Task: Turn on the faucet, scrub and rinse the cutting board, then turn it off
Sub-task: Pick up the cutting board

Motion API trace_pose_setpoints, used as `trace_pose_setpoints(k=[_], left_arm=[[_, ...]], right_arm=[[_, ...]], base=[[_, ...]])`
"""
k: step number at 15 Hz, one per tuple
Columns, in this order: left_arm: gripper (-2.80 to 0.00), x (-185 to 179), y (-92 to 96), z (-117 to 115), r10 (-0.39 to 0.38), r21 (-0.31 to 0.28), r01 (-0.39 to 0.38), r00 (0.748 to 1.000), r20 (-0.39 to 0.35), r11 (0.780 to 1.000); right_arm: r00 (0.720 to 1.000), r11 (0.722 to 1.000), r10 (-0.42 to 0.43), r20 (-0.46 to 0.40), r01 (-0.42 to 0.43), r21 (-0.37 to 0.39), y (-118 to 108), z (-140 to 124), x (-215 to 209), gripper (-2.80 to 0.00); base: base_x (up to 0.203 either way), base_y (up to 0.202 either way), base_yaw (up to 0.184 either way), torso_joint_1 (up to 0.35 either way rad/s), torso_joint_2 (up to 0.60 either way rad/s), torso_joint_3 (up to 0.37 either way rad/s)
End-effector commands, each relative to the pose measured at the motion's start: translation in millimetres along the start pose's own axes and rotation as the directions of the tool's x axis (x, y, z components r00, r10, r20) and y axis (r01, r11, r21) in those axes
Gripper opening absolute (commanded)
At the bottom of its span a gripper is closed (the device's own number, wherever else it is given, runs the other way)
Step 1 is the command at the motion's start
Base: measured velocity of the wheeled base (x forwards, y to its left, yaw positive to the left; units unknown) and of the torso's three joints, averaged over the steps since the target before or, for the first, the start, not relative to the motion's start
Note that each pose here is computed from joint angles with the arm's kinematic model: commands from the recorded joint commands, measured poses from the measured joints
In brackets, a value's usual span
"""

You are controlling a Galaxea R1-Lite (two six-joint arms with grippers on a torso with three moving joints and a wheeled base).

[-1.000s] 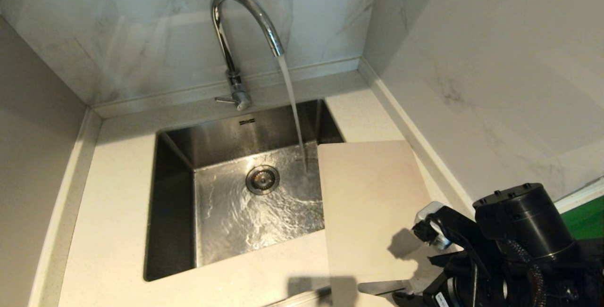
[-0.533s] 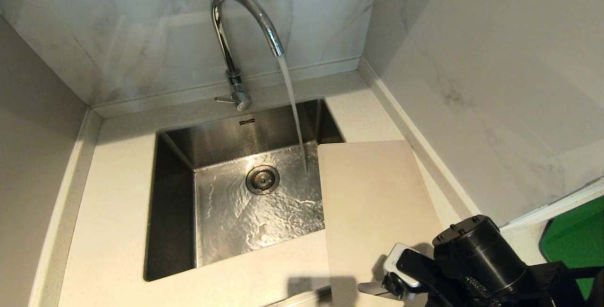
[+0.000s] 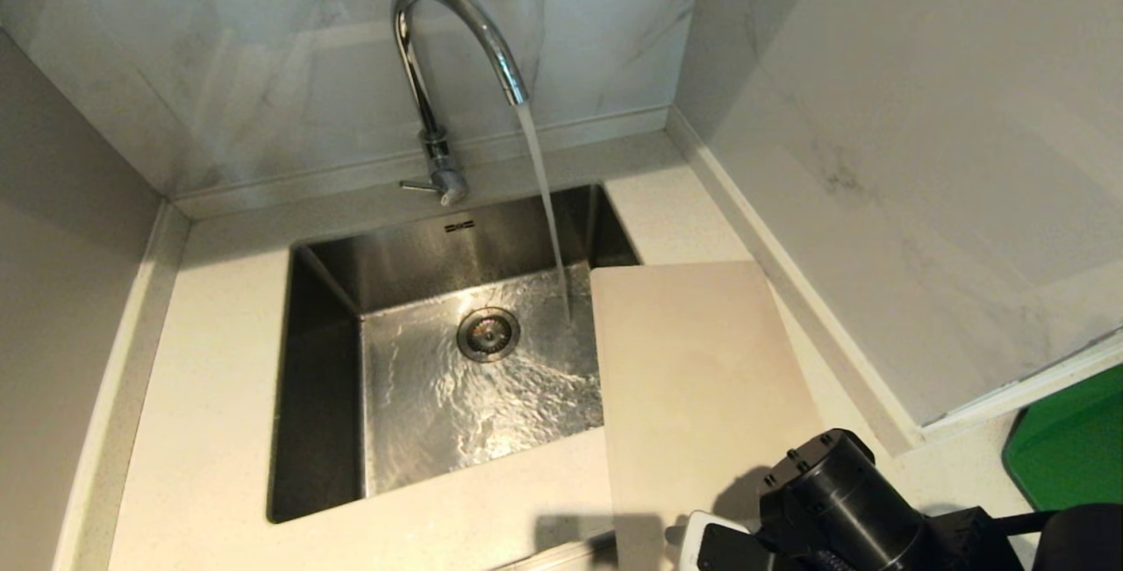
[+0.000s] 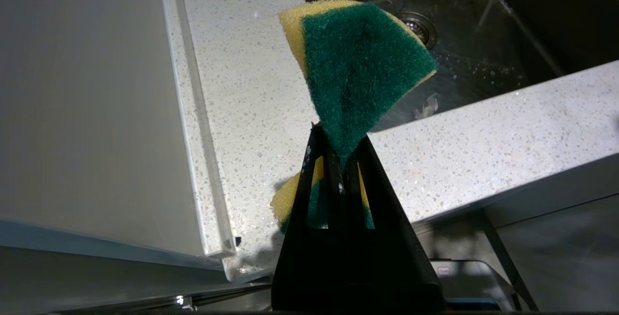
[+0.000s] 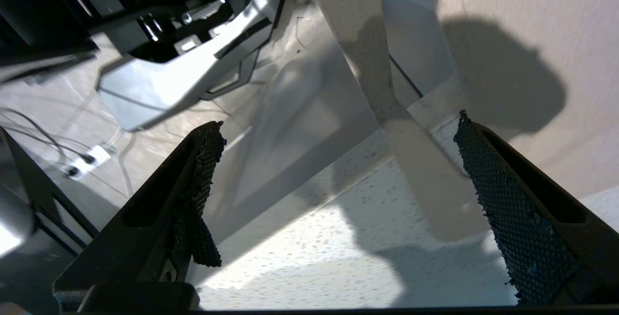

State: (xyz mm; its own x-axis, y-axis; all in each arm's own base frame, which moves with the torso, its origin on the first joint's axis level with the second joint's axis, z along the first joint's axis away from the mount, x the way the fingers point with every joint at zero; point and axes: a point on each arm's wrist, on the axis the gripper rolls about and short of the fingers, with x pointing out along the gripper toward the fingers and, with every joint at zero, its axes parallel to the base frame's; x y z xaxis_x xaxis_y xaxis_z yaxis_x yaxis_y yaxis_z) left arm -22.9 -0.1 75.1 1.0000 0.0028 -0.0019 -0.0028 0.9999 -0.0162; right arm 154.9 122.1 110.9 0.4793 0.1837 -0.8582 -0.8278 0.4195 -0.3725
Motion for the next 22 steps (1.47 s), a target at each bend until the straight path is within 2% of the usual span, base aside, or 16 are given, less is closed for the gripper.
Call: trace_pose_setpoints(k=[1,6,12,18,22], left_arm=[[-2.8,0.2,0.0,-0.4,0.0,-0.001,0.0,1.0,-0.003,1.0],[-2.8,0.2,0.0,-0.7,0.0,-0.001,0.0,1.0,-0.004,1.0],[-2.8,0.2,0.0,-0.6,0.0,-0.001,0.0,1.0,-0.003,1.0],[-2.8,0.2,0.0,-0.5,0.0,-0.001,0.0,1.0,-0.003,1.0],[-2.8,0.2,0.0,-0.5,0.0,-0.001,0.0,1.0,-0.003,1.0]], right_arm=[[1.0,0.999,0.004,-0.006,-0.005,-0.05,0.2,1.3,1.8,0.0],[0.996,0.995,0.022,-0.086,-0.031,-0.097,6.8,1.8,19.8,0.0],[0.989,0.993,0.048,-0.138,-0.063,-0.103,10.9,-1.7,31.2,0.0],[0.987,0.993,0.053,-0.154,-0.068,-0.098,7.0,3.0,39.7,0.0],[0.989,0.99,0.037,-0.143,-0.056,-0.13,-1.3,9.2,41.1,0.0]], base=[[0.0,0.0,0.0,0.0,0.0,0.0],[0.0,0.0,0.0,0.0,0.0,0.0],[0.0,0.0,0.0,0.0,0.0,0.0],[0.0,0.0,0.0,0.0,0.0,0.0],[0.0,0.0,0.0,0.0,0.0,0.0]])
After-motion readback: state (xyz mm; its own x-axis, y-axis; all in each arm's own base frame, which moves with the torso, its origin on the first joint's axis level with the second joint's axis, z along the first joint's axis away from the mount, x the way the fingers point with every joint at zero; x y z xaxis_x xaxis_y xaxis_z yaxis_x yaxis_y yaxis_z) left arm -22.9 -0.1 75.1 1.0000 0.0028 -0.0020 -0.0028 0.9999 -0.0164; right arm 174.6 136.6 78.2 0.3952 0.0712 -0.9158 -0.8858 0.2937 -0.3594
